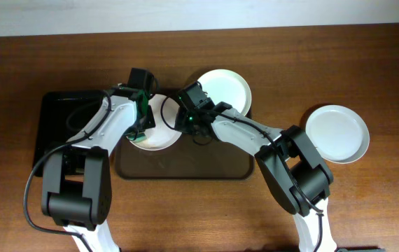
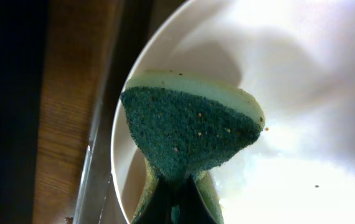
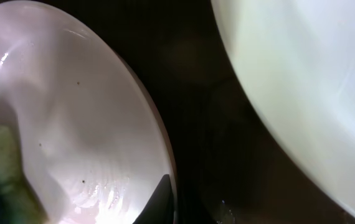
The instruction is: Clean dirty plates on tray and stack at the side
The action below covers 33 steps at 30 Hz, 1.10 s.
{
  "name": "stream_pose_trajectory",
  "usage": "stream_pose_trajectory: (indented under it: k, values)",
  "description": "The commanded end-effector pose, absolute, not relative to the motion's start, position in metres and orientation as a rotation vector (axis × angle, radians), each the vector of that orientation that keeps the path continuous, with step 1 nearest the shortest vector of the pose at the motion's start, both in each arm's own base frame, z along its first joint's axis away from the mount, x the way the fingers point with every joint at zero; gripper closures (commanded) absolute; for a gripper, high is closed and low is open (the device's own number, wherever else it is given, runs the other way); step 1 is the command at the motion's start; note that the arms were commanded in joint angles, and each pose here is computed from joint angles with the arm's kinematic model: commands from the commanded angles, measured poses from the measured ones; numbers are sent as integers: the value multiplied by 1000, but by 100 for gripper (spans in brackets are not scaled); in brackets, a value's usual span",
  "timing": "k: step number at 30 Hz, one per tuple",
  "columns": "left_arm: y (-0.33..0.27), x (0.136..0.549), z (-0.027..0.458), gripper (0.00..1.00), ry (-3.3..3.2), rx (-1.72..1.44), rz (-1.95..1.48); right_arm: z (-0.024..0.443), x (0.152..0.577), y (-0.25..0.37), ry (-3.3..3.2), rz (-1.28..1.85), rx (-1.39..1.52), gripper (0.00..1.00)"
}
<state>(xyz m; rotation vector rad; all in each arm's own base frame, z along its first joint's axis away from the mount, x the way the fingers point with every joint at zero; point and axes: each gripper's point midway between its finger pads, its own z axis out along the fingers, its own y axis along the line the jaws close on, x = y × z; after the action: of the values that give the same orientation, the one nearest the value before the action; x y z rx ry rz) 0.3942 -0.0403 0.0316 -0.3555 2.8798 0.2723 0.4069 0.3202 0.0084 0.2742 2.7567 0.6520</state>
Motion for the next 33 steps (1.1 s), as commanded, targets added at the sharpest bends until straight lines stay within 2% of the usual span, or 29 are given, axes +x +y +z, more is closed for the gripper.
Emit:
stream_pose_trajectory:
  k: [1, 6, 12, 17, 20, 25, 33]
  values:
    - [-40, 386, 24, 99, 2873, -354, 256, -9, 401, 317, 2804, 626, 295, 96]
    - [-54, 366, 8, 99, 2966, -305, 139, -9, 402, 314, 2805, 622, 305, 96]
    - [-97, 353, 7, 99, 3035, 276, -209, -10, 403, 309, 2816, 620, 328, 96]
    - [-101, 344, 8, 99, 3046, 403, -278, -11, 401, 308, 2822, 615, 329, 96]
    - [-87, 349, 7, 100, 3054, 308, -203, -11, 401, 309, 2826, 623, 327, 96]
    - [-14, 372, 9, 100, 2914, -291, 340, -11, 399, 309, 2832, 625, 326, 96]
    - [16, 408, 24, 100, 2642, -446, 523, -14, 395, 306, 2854, 609, 331, 96]
